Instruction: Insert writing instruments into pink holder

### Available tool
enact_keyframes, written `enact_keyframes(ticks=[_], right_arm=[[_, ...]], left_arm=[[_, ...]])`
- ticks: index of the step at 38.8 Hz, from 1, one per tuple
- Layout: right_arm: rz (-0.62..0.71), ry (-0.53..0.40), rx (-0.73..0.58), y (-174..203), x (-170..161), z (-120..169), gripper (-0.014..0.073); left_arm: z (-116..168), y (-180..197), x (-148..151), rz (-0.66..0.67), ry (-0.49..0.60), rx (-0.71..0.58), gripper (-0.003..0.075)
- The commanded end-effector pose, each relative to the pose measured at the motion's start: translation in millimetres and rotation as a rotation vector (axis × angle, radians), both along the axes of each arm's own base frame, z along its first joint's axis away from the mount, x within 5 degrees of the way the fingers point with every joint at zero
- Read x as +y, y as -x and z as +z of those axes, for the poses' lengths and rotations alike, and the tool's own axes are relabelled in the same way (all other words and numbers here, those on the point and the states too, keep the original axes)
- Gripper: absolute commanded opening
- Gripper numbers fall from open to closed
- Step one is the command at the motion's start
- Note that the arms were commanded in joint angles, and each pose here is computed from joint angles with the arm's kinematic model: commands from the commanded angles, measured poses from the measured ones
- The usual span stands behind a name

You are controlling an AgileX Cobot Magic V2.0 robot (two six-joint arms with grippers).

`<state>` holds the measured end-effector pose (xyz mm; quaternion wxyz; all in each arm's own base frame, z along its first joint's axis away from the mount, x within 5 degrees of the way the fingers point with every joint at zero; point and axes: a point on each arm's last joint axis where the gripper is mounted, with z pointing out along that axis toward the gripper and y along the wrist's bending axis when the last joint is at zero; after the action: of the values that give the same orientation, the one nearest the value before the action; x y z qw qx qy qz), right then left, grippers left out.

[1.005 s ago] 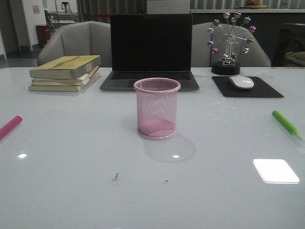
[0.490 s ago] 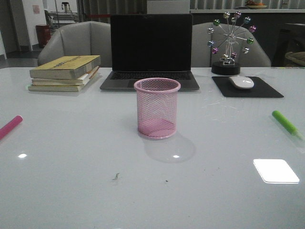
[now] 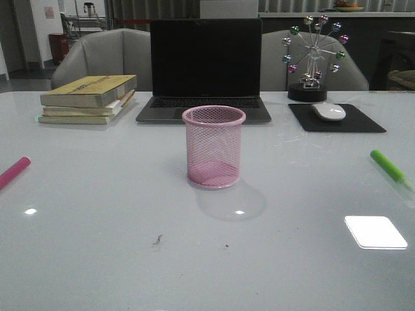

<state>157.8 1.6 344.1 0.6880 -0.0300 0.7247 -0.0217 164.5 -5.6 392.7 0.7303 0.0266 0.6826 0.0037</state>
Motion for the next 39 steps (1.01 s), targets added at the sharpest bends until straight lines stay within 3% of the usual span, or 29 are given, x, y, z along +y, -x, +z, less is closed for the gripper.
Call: enact_keyframes(ticks=[1,7,14,21,39], right_arm=[[-0.010,-0.101,0.012,-7,0,11,0.0032],[-0.025,-0.123,0.220,-20,0,-11,0.0032],[-0.031,-0.109,0.312,-36,-1,-27,0.0032],[-0.037,-0.107,0.396,-44,-1,-36,0.0032],[-0.038,-0.106,0.397,-46,-1,-29,0.0032]], left_arm=[[10,-12,0,0.001,0.006,-0.040,0.0092],[-10,-28,0,0.004,0.003,0.119,0.0092],[-27,-33,-1,0.000,0.076,0.239,0.0093],[-49,-32,-1,0.003,0.077,0.293,0.0093],[-56,-18,0,0.004,0.081,0.234,0.0092]])
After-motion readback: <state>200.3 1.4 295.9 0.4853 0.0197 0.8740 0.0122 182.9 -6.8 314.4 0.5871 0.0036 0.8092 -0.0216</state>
